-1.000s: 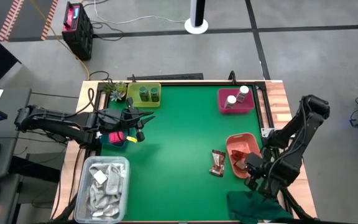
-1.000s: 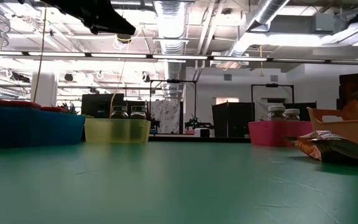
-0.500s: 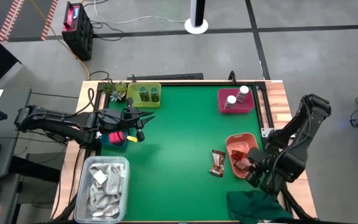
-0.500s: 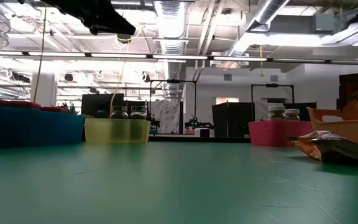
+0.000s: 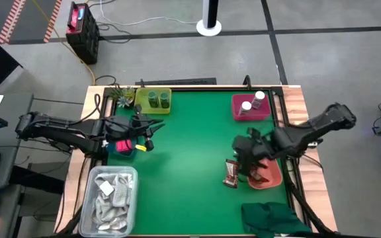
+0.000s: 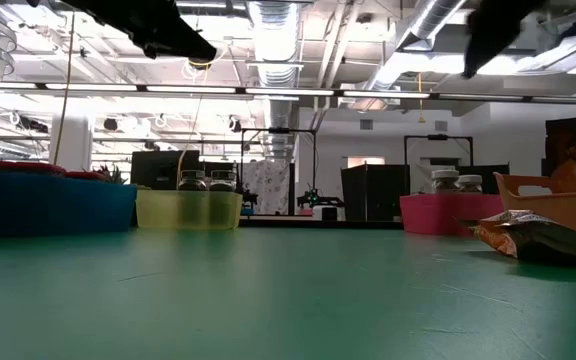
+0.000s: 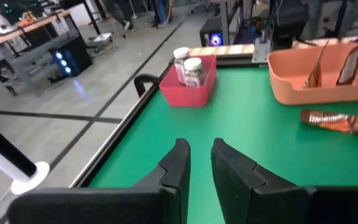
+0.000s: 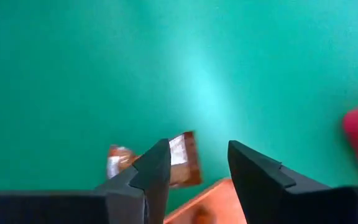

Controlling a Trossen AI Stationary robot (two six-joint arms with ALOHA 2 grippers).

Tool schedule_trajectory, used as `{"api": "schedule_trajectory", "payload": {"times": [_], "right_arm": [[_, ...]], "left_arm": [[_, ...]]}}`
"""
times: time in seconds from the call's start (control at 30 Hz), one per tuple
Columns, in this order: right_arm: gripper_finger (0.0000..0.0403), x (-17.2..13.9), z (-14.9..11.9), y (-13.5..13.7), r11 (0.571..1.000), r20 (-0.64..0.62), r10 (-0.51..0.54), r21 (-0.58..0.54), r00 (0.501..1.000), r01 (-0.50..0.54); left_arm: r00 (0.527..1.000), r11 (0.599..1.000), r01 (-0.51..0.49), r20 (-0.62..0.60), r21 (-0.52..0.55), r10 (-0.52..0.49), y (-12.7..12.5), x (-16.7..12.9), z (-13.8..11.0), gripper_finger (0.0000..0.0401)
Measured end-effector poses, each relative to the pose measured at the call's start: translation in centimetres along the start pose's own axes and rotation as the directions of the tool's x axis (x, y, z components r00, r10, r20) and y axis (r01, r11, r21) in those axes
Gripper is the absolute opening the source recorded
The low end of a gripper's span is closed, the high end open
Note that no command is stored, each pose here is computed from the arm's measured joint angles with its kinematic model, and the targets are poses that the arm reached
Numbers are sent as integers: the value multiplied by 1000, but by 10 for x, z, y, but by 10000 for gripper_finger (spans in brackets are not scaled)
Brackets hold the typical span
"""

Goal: Sort spices by type
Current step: Put the orange seasoning pack into the orange bin

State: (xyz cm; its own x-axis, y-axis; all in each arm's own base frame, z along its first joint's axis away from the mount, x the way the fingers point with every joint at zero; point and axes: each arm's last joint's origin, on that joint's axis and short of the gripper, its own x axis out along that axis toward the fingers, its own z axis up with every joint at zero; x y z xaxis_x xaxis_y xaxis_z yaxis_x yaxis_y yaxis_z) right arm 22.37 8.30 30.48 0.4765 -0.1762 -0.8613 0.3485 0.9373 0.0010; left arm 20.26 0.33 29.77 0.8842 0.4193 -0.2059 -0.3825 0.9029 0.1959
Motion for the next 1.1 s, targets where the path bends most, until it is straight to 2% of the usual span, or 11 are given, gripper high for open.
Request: {"api": "schedule_trajectory", "payload": {"times": [0.13, 0.37, 0.57, 0.83, 0.93, 1.1], "right_arm": [[188, 24, 15, -11, 992, -73, -6, -127, 997, -3], [189, 79, 32, -9, 938, -225, 79, -314, 971, -149], [189, 118, 36, -22, 888, -384, 129, -366, 914, -279], [180, 151, 26, -26, 789, -531, 80, -483, 844, -379], [173, 161, 23, -26, 769, -573, 75, -488, 816, -413], [162, 166, 23, -29, 761, -583, 73, -492, 809, -423]], "left_arm": [[1000, 1000, 4, -30, 14, -3, 0, 0, -3, 56], [999, 1000, 4, -38, 20, -3, 0, 0, -4, 56], [999, 1000, 4, -39, 19, -3, 0, 0, -4, 56], [999, 999, 6, -54, 38, -4, 0, 0, -6, 56], [998, 999, 6, -55, 45, -3, 0, 0, -6, 56], [998, 998, 5, -55, 56, -2, 0, 0, -6, 56]]}}
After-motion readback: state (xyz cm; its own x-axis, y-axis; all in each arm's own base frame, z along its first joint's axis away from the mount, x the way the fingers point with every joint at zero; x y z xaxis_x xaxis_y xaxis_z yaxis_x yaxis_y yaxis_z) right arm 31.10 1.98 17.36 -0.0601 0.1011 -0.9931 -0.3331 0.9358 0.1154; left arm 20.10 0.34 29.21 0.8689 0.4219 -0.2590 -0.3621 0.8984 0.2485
